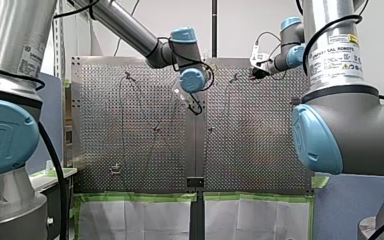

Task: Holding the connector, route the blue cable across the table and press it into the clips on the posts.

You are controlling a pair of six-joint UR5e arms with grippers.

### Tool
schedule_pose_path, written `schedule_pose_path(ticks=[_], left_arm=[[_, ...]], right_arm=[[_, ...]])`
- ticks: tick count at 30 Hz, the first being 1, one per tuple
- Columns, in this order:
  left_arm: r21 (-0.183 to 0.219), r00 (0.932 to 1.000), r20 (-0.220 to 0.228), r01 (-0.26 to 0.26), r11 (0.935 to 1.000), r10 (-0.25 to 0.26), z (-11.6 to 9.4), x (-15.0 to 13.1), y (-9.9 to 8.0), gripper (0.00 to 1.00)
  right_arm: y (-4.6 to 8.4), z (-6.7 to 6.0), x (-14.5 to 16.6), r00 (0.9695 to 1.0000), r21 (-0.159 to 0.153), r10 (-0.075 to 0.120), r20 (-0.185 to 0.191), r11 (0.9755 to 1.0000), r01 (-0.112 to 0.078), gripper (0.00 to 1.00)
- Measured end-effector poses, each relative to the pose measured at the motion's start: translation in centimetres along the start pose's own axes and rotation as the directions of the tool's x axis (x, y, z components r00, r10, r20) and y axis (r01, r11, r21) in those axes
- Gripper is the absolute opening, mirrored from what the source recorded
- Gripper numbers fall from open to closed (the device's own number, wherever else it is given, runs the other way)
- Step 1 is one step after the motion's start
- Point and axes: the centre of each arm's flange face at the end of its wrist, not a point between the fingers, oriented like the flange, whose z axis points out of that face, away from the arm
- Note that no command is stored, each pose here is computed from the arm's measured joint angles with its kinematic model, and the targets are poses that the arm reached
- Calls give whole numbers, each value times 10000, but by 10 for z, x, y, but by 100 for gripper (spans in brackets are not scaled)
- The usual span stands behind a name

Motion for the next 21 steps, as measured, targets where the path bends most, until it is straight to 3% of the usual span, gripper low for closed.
schedule_pose_path(ticks=[4, 11, 16, 21], left_arm=[[-225, 9998, 153, 94, 9997, -90, 2, 3, 23, 100], [-790, 9993, 93, -359, 9962, 368, 2, 25, 74, 100], [-1043, 9976, -228, -672, 9923, 652, -14, 49, 101, 100], [-1317, 9913, -831, -1129, 9848, 1026, -38, 73, 128, 100]], right_arm=[[0, 0, 0, 10000, 1, 1, 3, 10000, -1, 0], [0, 0, 0, 10000, 0, 3, 6, 10000, -3, 0], [0, 0, 0, 10000, 0, 5, 6, 10000, -5, 0], [0, 0, 0, 10000, 0, 4, 4, 10000, -4, 0]])
